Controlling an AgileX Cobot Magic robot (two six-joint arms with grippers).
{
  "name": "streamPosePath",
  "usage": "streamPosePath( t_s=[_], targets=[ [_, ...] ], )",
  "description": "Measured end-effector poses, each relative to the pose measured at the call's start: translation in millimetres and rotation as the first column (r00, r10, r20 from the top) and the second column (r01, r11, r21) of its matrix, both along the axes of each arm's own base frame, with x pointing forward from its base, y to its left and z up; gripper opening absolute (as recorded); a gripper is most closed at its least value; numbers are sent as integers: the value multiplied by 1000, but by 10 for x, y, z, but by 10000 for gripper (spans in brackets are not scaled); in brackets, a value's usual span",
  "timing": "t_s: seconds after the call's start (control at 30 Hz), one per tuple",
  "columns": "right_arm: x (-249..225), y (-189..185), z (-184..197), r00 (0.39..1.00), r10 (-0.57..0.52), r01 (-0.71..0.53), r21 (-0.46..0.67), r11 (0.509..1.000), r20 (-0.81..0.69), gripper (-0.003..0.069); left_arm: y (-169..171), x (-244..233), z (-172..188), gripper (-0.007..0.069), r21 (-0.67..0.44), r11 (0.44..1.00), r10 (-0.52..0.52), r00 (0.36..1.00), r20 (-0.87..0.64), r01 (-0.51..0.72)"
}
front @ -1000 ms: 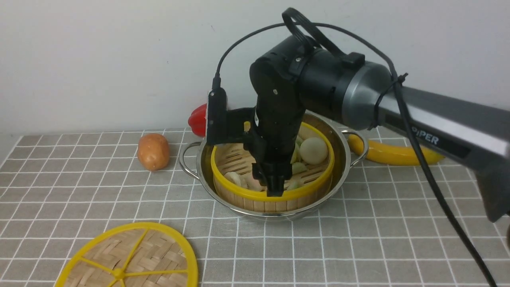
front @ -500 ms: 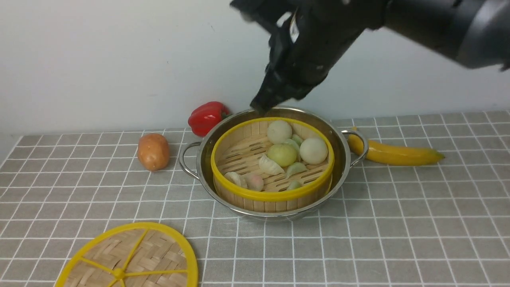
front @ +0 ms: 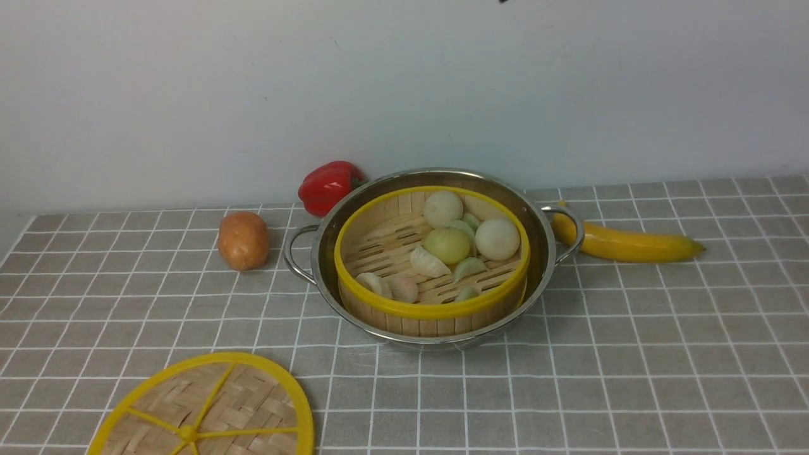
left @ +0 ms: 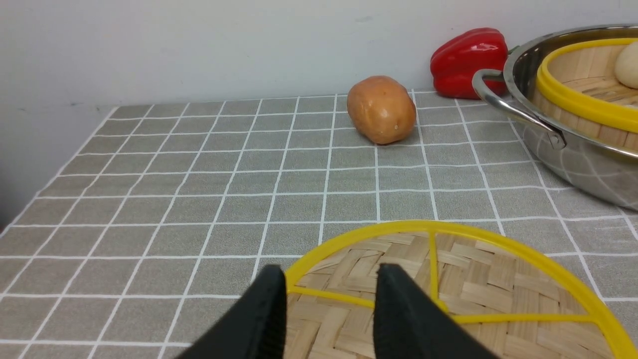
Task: Place the steamer in the pot on the grey tablecloth, and put the lid on the steamer.
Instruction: 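Grasp the bamboo steamer lid lying on the table by its centre knob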
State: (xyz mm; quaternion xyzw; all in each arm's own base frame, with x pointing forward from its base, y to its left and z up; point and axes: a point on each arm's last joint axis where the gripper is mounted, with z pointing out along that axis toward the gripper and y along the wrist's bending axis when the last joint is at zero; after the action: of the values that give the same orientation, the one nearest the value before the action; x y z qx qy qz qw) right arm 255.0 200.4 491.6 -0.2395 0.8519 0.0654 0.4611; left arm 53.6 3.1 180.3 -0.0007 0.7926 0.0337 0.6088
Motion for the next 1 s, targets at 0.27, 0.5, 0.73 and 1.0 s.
streamPosePath(
  t_s=[0.27, 0.5, 0.73, 1.0],
  targets=[
    [-233, -302, -72, 1000, 19, -18, -53, 998, 23, 0, 0, 0, 0, 243, 0, 1000, 0, 1000, 0, 0],
    [-776, -1324, -602, 974, -203, 188, 135, 973, 102, 13, 0, 0, 0, 243, 0, 1000, 0, 1000, 0, 0],
    [-1463, -1980, -1370, 823, -490, 395, 333, 857, 286, 37, 0, 0, 0, 243, 0, 1000, 0, 1000, 0, 0],
    [-1888, -2045, -1990, 738, -568, 377, 475, 795, 365, 70, 0, 0, 0, 243, 0, 1000, 0, 1000, 0, 0]
  ],
)
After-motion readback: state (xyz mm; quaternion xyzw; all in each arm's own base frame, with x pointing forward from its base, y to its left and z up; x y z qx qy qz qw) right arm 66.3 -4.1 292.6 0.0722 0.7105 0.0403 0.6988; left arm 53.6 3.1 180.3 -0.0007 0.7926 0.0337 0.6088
